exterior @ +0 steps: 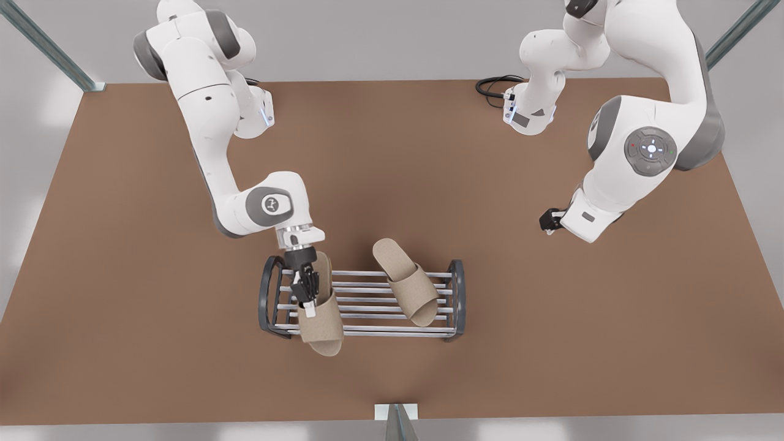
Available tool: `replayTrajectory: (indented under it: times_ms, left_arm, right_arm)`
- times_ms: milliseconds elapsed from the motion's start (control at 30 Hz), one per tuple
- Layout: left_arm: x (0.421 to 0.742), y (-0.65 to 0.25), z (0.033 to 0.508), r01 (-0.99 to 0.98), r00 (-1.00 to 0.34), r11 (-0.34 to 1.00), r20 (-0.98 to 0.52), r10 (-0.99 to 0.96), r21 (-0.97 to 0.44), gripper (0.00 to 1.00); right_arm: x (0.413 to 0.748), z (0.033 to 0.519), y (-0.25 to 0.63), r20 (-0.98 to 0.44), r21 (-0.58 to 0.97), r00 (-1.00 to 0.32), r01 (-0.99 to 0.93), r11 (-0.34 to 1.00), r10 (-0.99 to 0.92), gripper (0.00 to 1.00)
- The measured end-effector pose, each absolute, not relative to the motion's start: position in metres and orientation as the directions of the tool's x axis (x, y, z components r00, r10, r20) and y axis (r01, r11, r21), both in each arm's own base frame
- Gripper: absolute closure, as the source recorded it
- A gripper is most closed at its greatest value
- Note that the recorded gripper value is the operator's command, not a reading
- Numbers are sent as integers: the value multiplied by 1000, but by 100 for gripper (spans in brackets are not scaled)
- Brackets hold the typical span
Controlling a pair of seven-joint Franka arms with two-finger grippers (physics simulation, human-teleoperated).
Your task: Place the right shoe on the shoe rack with the right arm, and place the left shoe on the shoe rack with the left arm
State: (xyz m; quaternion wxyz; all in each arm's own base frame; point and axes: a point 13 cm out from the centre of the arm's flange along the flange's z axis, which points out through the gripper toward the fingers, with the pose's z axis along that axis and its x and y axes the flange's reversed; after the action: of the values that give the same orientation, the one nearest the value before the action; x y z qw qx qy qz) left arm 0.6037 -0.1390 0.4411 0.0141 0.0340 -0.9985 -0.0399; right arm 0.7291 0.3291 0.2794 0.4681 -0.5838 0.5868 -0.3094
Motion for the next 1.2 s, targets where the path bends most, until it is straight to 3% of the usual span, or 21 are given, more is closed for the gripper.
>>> replayTrajectory:
  times_ms: [100,133,200,233,267,300,500,1000,1200]
  left_arm:
    - [604,-139,439,-54,-998,995,29,-56,80,0]
    - [604,-139,439,-50,-998,996,29,-53,80,0]
    - [605,-139,439,-44,-998,996,30,-47,80,0]
    - [605,-138,438,-41,-999,996,30,-44,80,0]
    - [605,-138,438,-39,-999,996,31,-41,80,0]
    - [605,-138,437,-35,-999,996,32,-38,81,0]
    - [607,-139,431,-20,-999,997,41,-23,81,0]
    - [606,-140,436,-1,-999,997,35,-3,76,0]
    - [603,-136,445,2,-1000,997,27,0,79,0]
  right_arm:
    - [727,268,328,-172,-909,117,-401,112,-978,79]
    - [724,263,329,-166,-909,116,-404,106,-979,72]
    - [720,259,333,-158,-911,117,-401,99,-981,69]
    - [720,259,333,-156,-912,115,-397,98,-981,56]
    - [720,259,332,-154,-914,113,-393,99,-982,33]
    - [720,260,331,-153,-916,110,-389,100,-982,1]
    - [722,267,327,-156,-924,97,-366,111,-983,0]
    - [668,258,306,-132,-901,92,-427,81,-987,0]
    - [649,339,309,-179,-920,122,-373,122,-976,0]
